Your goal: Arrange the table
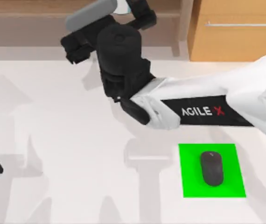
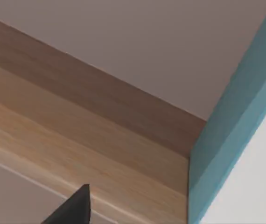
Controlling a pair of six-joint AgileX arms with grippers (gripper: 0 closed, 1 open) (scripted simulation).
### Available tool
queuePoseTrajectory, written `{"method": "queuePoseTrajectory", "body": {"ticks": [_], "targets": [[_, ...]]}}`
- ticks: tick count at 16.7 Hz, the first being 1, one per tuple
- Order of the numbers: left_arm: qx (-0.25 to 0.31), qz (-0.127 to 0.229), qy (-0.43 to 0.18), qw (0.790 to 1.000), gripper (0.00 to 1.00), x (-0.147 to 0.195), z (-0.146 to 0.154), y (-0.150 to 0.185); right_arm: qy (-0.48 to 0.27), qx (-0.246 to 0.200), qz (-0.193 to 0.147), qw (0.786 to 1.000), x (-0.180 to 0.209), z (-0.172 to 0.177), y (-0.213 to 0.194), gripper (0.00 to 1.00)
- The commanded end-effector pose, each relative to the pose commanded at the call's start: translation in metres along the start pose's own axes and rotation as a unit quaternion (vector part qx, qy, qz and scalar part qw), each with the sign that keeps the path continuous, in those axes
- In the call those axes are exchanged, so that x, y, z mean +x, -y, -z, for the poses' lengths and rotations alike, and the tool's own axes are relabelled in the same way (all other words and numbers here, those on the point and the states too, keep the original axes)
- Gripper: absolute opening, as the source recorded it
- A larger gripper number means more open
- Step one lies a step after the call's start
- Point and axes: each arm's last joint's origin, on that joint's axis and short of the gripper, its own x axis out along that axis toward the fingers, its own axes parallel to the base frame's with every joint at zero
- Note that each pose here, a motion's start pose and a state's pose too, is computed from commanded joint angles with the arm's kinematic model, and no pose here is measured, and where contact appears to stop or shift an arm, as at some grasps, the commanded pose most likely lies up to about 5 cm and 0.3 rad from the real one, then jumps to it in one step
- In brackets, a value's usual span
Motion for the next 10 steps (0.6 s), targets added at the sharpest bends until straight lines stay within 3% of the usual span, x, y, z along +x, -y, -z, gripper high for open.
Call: {"method": "queuePoseTrajectory", "body": {"ticks": [2, 5, 8, 10], "targets": [[0.000, 0.000, 0.000, 1.000, 1.00, 0.000, 0.000, 0.000, -0.008, 0.082, 0.021, 0.996, 0.014, -0.014, -0.004, 1.00], [0.000, 0.000, 0.000, 1.000, 1.00, 0.000, 0.000, 0.000, -0.021, 0.163, 0.059, 0.985, 0.038, -0.020, 0.004, 1.00], [0.000, 0.000, 0.000, 1.000, 1.00, 0.000, 0.000, 0.000, -0.029, 0.197, 0.094, 0.976, 0.058, -0.017, 0.021, 1.00], [0.000, 0.000, 0.000, 1.000, 1.00, 0.000, 0.000, 0.000, -0.030, 0.199, 0.097, 0.975, 0.059, -0.016, 0.023, 1.00]]}}
